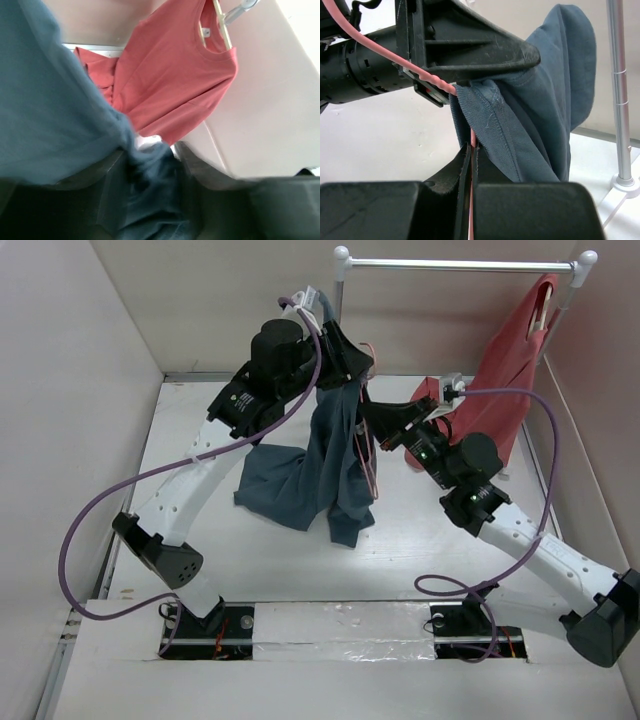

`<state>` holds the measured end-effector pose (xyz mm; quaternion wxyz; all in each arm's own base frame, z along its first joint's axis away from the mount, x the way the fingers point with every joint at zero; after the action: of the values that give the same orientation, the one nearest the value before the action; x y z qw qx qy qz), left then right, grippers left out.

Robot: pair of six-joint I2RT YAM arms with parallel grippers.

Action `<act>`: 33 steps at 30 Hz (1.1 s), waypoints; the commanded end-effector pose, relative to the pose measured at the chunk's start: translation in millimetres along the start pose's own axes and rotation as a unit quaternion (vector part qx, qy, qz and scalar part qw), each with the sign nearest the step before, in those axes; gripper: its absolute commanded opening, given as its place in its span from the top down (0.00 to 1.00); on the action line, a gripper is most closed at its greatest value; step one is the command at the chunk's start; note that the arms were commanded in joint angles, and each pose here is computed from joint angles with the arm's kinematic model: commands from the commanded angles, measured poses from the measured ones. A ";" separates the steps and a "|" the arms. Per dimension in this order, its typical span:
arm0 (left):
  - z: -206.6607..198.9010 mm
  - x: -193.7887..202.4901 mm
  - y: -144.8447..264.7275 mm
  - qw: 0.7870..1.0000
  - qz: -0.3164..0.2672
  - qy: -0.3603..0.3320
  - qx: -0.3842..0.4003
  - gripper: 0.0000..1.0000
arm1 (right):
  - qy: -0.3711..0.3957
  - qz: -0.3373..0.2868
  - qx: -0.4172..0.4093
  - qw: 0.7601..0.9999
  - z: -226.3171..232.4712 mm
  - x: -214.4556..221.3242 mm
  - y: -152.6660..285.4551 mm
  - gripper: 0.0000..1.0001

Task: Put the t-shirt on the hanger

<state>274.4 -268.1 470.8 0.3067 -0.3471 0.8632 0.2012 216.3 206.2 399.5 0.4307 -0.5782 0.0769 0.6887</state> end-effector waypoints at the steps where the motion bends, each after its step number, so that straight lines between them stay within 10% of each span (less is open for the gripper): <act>1: -16.4 -3.3 10.8 0.999 -0.015 0.005 0.041 0.69 | 0.015 -0.067 -0.023 0.997 13.2 -33.9 -9.8 1.00; 6: -15.2 1.0 7.8 0.999 -0.008 0.020 0.048 1.00 | 0.004 -0.052 -0.020 0.998 10.3 -23.7 -10.8 1.00; 16: -4.3 -7.3 17.4 0.998 -0.044 0.044 0.031 1.00 | -0.015 -0.011 0.012 1.000 6.3 -14.3 2.6 1.00; 21: -6.9 -12.6 21.8 0.996 -0.062 0.059 0.021 1.00 | -0.028 0.040 0.023 0.999 5.4 -4.4 18.2 0.49; 26: -3.8 -18.4 22.9 0.995 -0.067 0.069 0.015 1.00 | -0.041 0.078 0.050 0.995 1.6 7.2 51.5 0.39; 30: -3.9 -18.4 20.7 0.995 -0.066 0.072 0.016 1.00 | -0.041 0.130 0.077 0.988 -10.0 33.2 73.1 1.00; 33: -4.6 -19.3 20.2 0.995 -0.067 0.076 0.014 1.00 | -0.028 0.188 0.072 0.979 -16.6 58.0 87.4 1.00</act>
<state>284.5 -259.9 449.4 0.2327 -0.3876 0.8681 0.2051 172.4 173.0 340.3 0.3796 -0.5125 0.1706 0.7511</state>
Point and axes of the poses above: each gripper's point midway between its finger pads, its own y axis back along the fingers, its own z axis along the line the jaws close on, x = y × z, the point moved 10 cm from there along y, back along the fingers, and after that the axes turned 5 degrees about y, right-handed, at the moved point
